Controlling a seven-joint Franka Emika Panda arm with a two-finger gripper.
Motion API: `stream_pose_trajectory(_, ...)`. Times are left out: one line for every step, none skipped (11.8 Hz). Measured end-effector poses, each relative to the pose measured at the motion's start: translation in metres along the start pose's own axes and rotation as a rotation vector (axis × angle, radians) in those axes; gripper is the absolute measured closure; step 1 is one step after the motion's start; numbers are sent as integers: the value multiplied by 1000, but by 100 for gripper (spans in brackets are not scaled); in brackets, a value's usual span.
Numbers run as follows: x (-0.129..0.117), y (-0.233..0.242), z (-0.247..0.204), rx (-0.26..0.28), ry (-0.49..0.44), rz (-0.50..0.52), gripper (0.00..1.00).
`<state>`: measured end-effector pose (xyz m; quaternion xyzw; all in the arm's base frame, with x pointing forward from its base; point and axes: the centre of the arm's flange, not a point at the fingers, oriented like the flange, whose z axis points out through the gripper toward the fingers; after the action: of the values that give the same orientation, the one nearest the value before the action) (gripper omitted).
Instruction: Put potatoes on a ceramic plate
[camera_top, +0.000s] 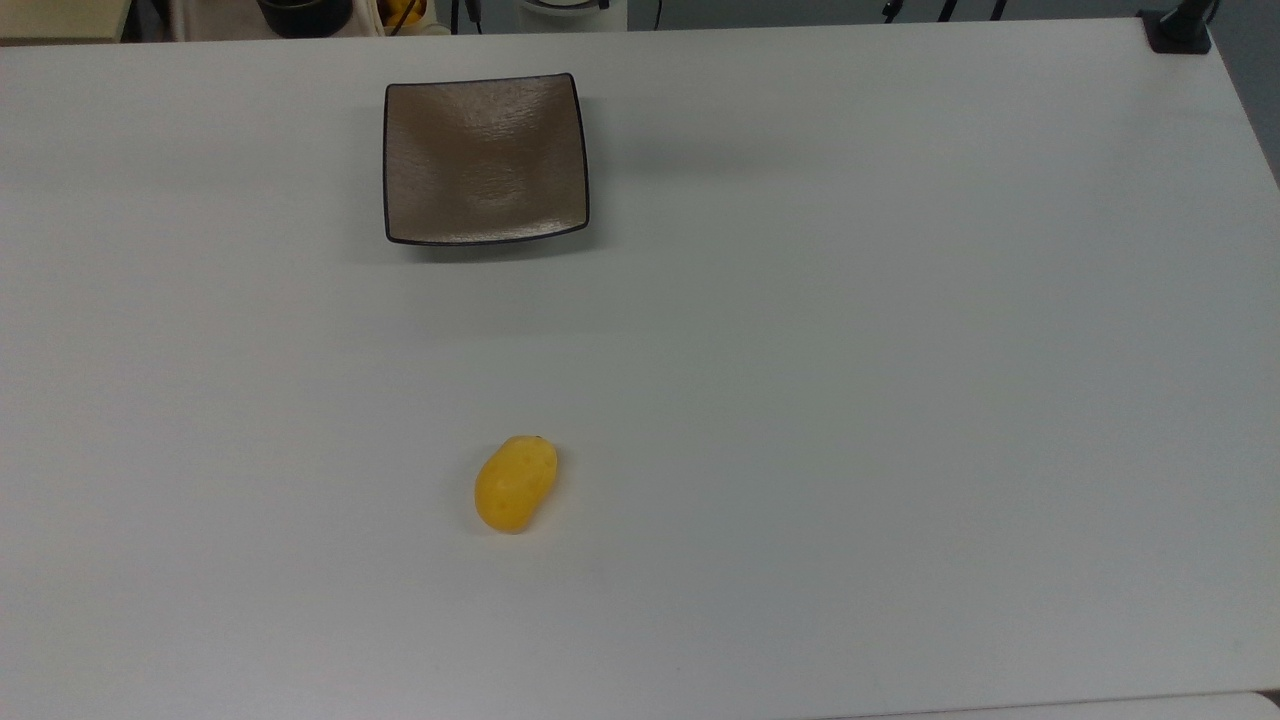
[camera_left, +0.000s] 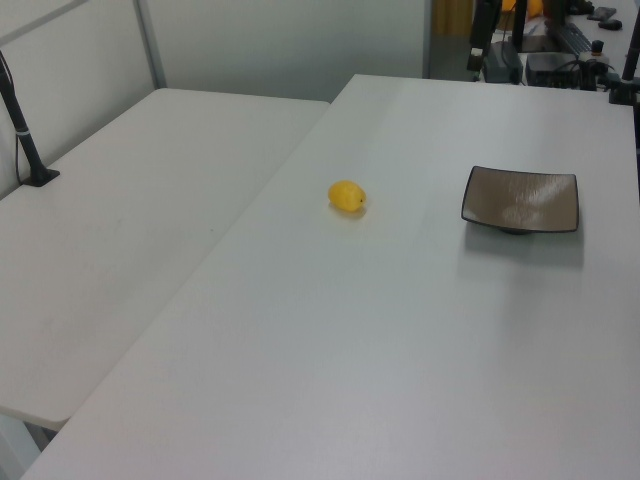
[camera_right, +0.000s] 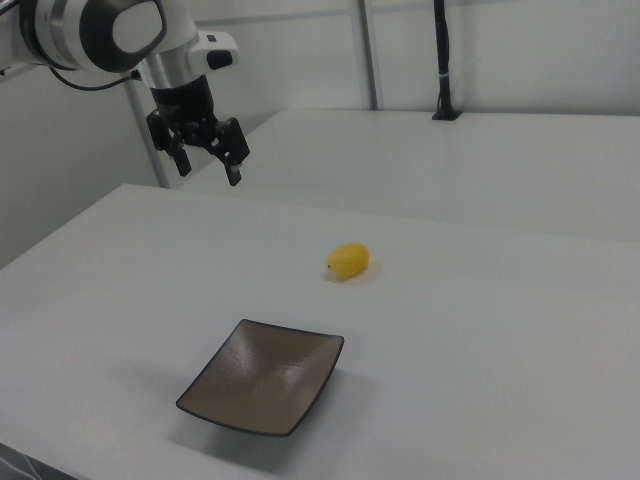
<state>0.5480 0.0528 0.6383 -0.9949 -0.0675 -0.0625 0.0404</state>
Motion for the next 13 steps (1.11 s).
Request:
stream_pose_trajectory(6, 0, 11, -2, -7, 1, 0)
stream_pose_trajectory(6, 1, 10, -2, -6, 2, 0)
stream_pose_trajectory(6, 1, 10, -2, -5, 2, 0)
stream_pose_trajectory(6, 1, 10, -2, -5, 2, 0)
stream_pose_trajectory(6, 1, 10, -2, -4, 2, 0)
stream_pose_trajectory(6, 1, 10, -2, -4, 2, 0)
stream_pose_trajectory(6, 1, 10, -2, -4, 2, 0)
stream_pose_trajectory(6, 1, 10, -2, -4, 2, 0)
stream_pose_trajectory(6, 1, 10, -2, -5, 2, 0)
stream_pose_trajectory(7, 1, 13, -2, -9, 3, 0)
stream_pose_trajectory(10, 1, 15, -3, -4, 3, 0)
stream_pose_trajectory(14, 2, 20, -5, 6, 4, 0)
stream_pose_trajectory(18, 2, 23, -7, 13, 5, 0)
